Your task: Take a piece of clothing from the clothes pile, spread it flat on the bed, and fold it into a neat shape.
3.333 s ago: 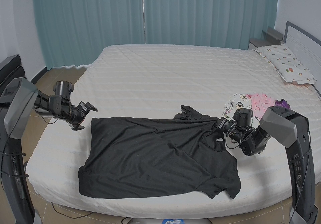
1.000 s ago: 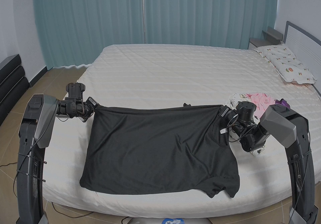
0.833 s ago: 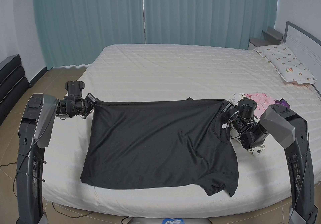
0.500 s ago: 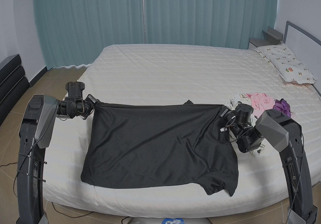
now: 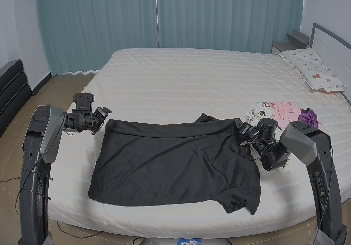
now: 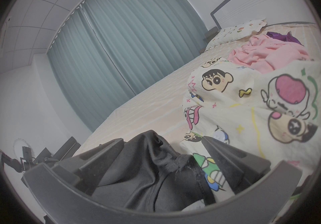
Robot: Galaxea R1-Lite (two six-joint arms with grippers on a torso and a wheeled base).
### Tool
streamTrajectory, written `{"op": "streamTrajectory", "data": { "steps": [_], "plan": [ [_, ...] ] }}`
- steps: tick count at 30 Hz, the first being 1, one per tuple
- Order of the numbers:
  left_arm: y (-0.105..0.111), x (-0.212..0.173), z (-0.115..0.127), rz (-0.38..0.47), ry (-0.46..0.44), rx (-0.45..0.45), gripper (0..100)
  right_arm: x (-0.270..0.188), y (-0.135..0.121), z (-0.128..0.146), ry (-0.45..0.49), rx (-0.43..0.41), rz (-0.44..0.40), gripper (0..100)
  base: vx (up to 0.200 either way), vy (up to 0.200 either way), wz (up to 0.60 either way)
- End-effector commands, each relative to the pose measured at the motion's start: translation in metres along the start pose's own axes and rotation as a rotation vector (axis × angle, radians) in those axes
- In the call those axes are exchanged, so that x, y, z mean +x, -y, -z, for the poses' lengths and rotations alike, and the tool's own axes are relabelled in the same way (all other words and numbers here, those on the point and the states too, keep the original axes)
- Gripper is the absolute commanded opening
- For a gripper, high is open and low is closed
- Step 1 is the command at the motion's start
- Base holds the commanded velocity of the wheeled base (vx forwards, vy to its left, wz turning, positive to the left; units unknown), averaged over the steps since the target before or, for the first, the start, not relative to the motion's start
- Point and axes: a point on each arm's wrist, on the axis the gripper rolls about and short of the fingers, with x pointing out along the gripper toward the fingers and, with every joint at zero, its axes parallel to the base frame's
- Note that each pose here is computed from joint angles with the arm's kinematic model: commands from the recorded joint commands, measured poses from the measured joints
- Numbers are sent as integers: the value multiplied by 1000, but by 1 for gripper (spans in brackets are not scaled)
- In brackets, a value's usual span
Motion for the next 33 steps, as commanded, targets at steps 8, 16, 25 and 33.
{"op": "streamTrajectory", "data": {
  "steps": [8, 16, 25, 33],
  "plan": [
    [-1, -79, -5, 6, -117, -28, 100, -90, -13, -74, -133, 13, -135, 100, 0, 0, 0],
    [-23, -138, 31, 15, -192, -32, 100, -163, -15, -74, -251, 25, -70, 100, 0, 0, 0],
    [-54, -199, 90, -72, -315, -1, 100, -230, -1, -41, -460, 42, 33, 100, 0, 0, 0],
    [-84, -215, 119, -174, -405, 59, 100, -248, 8, -18, -592, 67, 64, 100, 0, 0, 0]
  ]
}}
